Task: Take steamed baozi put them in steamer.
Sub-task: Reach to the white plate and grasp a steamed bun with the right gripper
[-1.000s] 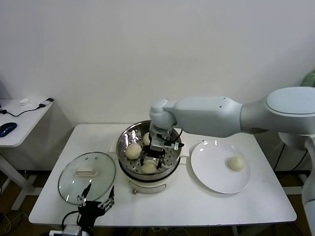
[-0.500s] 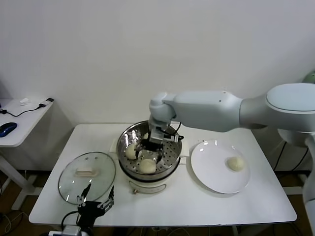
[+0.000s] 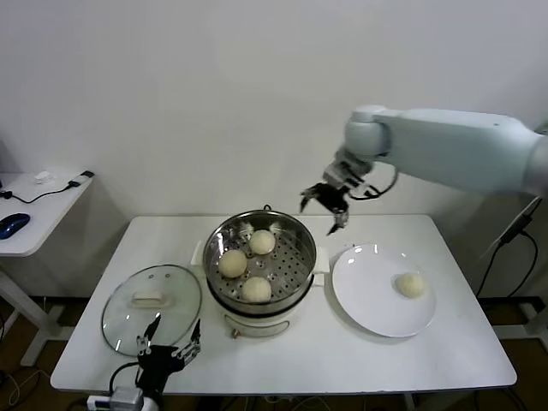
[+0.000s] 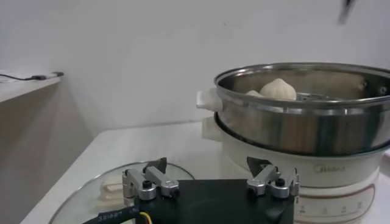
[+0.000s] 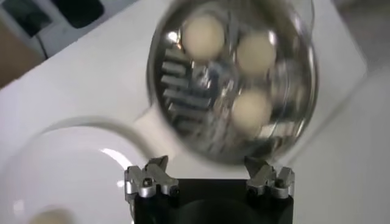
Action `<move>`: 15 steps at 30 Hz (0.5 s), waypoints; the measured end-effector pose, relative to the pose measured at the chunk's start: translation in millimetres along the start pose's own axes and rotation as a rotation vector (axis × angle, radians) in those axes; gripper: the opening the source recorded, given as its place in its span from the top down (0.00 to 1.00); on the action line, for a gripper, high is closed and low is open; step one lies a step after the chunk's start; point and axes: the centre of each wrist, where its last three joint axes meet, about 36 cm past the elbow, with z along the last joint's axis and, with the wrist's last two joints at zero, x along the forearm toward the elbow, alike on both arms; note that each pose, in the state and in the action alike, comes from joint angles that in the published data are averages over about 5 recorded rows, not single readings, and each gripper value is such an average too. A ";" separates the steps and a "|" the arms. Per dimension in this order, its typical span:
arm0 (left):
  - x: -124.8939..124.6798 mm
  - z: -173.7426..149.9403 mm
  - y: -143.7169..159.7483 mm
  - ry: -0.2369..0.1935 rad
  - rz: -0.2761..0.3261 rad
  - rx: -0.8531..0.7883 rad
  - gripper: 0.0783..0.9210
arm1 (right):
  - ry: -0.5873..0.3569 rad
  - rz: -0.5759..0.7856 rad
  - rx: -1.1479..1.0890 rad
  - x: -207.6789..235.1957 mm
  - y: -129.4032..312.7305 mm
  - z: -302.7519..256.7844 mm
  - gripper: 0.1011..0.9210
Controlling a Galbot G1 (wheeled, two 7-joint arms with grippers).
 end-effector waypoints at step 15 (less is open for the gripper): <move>-0.6 8.2 1.2 0.022 -0.007 0.002 0.12 | 0.127 -0.083 -0.448 -70.4 119.9 118.0 0.12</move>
